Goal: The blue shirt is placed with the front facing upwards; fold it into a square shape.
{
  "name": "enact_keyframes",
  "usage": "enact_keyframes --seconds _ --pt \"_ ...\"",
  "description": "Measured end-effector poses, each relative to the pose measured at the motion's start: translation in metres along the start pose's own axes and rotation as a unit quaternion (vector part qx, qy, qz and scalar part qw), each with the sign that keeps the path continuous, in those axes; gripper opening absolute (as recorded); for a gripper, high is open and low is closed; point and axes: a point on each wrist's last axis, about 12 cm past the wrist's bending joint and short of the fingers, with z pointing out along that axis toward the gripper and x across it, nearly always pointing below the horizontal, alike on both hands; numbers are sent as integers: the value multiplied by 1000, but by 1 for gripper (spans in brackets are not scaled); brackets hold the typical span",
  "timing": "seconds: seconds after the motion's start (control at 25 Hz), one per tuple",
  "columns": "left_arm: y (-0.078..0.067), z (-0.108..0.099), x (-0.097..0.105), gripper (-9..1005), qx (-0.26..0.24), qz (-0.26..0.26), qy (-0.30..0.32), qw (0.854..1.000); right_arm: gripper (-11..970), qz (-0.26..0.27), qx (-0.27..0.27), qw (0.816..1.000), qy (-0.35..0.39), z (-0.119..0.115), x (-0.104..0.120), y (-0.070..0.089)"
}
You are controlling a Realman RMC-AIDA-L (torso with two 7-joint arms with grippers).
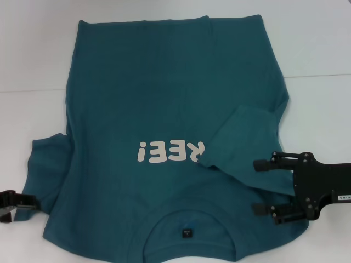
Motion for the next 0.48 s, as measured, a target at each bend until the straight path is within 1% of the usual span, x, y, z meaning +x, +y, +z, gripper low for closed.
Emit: enact_keyframes --seconds 0.48 --pt "0 4 -4 785 -2 2 -3 1000 926 3 1 1000 1 2 -2 -2"
